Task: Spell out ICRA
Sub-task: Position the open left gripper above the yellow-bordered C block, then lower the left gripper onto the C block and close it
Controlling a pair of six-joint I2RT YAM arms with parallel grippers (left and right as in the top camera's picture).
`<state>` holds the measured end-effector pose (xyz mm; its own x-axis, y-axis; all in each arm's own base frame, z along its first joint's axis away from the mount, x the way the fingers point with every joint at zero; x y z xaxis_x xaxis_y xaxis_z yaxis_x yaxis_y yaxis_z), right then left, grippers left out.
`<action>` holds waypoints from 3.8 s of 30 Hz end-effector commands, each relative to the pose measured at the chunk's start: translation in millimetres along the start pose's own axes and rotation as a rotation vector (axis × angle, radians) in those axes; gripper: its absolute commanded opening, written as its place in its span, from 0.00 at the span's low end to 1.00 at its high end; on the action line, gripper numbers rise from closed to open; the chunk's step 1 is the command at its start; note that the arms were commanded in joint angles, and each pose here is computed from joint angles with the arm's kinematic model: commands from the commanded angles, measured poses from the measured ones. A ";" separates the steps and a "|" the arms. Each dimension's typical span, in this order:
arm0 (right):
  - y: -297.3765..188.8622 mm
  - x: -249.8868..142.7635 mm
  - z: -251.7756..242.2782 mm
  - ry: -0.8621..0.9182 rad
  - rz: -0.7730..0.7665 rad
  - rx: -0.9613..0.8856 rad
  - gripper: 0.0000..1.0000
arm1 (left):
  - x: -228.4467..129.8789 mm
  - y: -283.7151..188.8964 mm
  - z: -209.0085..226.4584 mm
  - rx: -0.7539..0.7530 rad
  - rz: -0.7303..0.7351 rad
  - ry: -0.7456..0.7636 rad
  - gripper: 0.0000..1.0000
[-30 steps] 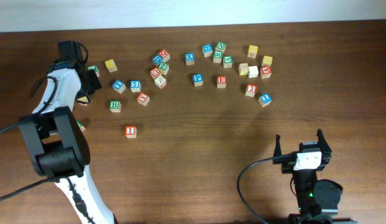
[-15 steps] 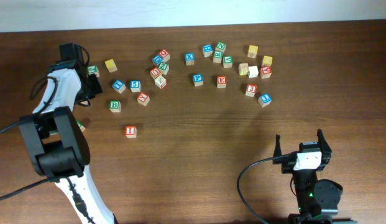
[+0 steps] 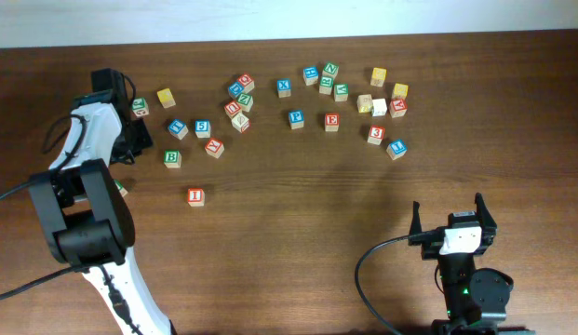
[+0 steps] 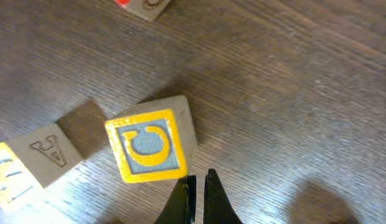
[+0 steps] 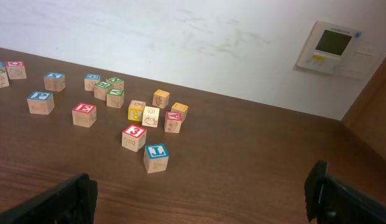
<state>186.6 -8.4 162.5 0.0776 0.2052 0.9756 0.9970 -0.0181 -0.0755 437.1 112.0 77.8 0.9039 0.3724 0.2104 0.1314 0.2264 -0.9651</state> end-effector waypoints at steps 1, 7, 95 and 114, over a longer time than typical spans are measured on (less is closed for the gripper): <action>0.1 -1.9 1.3 0.004 0.002 0.009 0.98 | -6.1 7.2 5.6 0.047 0.029 0.000 0.00; 0.1 -1.9 1.3 0.004 0.002 0.009 0.98 | -9.7 7.2 0.5 -0.001 0.053 0.001 0.00; 0.1 -1.9 1.4 0.004 0.002 0.009 0.98 | 20.0 5.1 35.3 0.112 -0.079 -0.078 0.41; 0.1 -1.9 1.3 0.004 0.002 0.009 0.98 | 20.3 13.1 39.8 0.100 -0.101 -0.201 0.29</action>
<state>186.6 -8.4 162.5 0.0776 0.2055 0.9756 0.9970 -0.0181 -0.0755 444.2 156.3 84.4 0.7984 0.4851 0.3567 0.1846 0.3667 -0.9118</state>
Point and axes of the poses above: each gripper's point midway between its finger pads, its own y axis out along the fingers, its own z axis along the line the jaws close on, x = y × z, the point moved 6 cm from there along -y, back along the fingers
